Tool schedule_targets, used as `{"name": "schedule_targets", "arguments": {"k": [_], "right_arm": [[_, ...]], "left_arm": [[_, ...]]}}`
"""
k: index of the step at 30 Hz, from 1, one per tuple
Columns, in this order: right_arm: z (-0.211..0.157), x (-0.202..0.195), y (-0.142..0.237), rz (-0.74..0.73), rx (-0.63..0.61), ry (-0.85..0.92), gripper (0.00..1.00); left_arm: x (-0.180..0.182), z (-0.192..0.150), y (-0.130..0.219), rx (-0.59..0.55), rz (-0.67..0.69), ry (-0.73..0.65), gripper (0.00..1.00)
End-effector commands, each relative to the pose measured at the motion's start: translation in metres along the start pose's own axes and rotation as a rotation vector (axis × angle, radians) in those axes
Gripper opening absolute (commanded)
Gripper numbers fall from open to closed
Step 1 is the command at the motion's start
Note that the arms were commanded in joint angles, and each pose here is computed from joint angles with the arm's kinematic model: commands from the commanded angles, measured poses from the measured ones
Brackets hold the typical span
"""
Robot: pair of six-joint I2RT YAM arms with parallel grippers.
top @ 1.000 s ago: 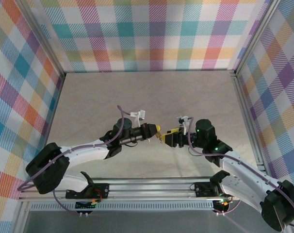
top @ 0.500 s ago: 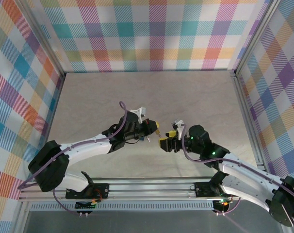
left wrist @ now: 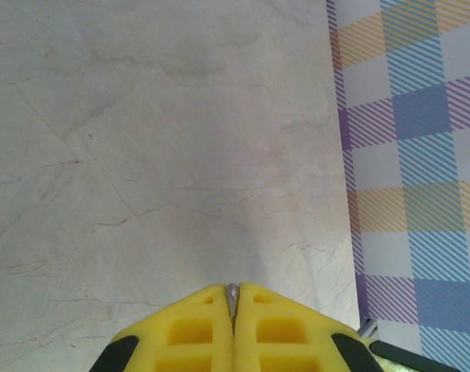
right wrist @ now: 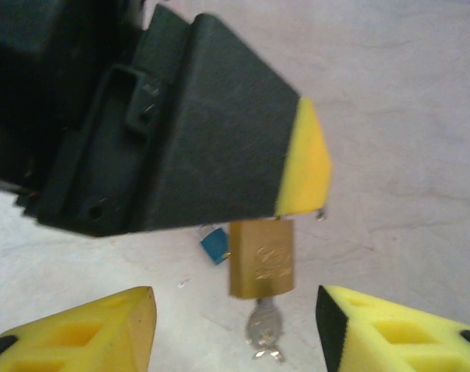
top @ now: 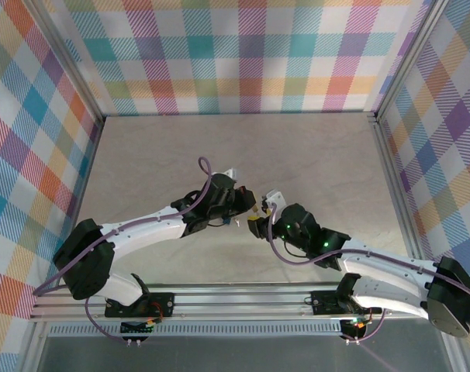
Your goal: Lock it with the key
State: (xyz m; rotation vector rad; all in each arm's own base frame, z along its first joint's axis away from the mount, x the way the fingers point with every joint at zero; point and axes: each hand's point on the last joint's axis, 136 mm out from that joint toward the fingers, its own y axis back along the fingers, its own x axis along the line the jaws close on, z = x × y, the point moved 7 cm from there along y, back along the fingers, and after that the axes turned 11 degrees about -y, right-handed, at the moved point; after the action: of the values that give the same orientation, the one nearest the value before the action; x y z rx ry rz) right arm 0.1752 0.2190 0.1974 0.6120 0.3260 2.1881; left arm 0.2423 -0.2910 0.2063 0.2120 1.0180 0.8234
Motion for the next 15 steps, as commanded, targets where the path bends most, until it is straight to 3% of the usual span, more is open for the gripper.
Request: {"name": "schedule_targets", "arguments": {"k": [1, 12, 15], "right_arm": [[0.021, 0.003, -0.001, -0.047, -0.082, 0.025, 0.52], [0.011, 0.007, -0.009, -0.002, -0.037, 0.024, 0.45], [0.011, 0.009, -0.010, 0.023, -0.031, 0.023, 0.40]], "left_arm": [[-0.007, 0.000, 0.002, -0.006, -0.001, -0.003, 0.00], [-0.013, 0.000, 0.008, -0.015, -0.035, -0.006, 0.00], [-0.016, 0.000, 0.010, -0.018, -0.057, -0.008, 0.00]]}}
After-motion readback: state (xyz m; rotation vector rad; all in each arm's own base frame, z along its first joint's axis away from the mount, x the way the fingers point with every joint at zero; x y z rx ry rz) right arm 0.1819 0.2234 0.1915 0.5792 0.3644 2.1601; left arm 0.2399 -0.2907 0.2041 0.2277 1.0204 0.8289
